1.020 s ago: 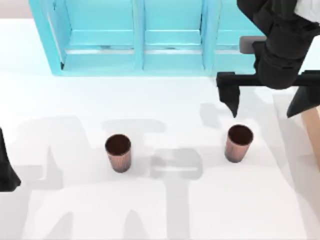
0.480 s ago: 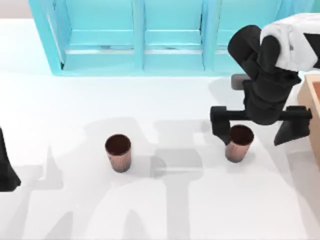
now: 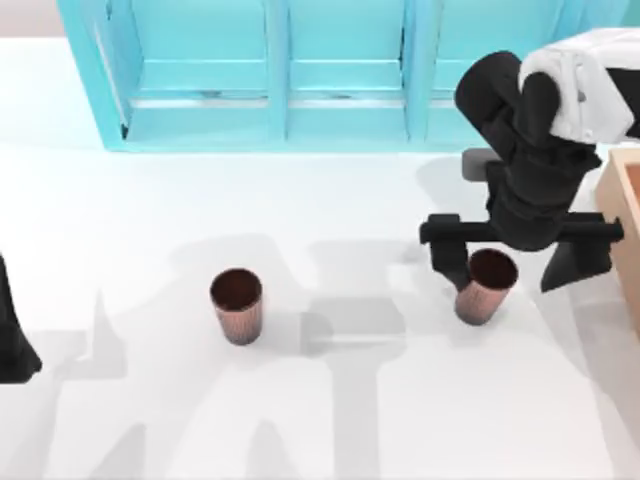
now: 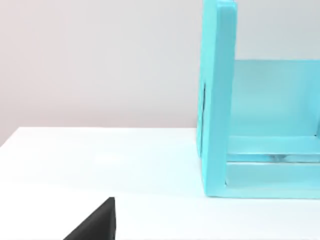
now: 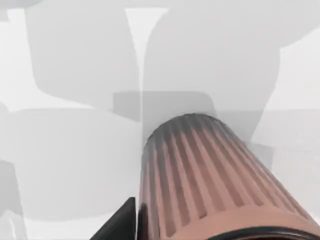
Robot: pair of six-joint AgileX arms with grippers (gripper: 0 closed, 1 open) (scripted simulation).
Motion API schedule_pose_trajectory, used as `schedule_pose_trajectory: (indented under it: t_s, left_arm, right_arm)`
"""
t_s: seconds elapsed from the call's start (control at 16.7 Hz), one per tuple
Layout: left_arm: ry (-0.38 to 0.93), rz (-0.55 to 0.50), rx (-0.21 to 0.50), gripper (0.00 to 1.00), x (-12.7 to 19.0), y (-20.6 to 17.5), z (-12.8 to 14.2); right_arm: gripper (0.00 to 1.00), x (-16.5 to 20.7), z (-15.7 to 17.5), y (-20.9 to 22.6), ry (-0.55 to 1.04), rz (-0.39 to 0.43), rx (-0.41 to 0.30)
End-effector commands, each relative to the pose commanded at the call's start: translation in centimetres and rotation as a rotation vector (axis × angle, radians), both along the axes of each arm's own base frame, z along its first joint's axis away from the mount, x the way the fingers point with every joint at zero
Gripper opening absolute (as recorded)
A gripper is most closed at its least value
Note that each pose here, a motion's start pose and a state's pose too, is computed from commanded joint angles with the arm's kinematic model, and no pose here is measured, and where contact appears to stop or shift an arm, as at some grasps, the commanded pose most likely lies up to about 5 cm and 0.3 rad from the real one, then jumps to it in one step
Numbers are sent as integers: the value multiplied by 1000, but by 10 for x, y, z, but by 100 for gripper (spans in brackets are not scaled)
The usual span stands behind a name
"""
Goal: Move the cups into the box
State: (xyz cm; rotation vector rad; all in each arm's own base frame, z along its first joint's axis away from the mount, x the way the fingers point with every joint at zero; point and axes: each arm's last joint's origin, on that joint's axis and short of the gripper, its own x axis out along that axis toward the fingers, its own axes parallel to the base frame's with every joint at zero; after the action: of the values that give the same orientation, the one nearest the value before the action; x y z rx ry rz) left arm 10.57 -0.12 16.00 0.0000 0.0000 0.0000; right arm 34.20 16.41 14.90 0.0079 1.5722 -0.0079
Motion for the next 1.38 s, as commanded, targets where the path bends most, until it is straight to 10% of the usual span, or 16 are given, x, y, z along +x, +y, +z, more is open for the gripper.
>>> schedule_pose_trajectory:
  t_s: [0.54, 1.38]
  left_arm:
    - [0, 0, 0, 100, 0, 0, 0]
    - [0, 0, 0, 100, 0, 0, 0]
  right_arm:
    - [2, 0, 0, 0, 0, 0, 0]
    - [0, 8, 38, -35, -7, -5, 3]
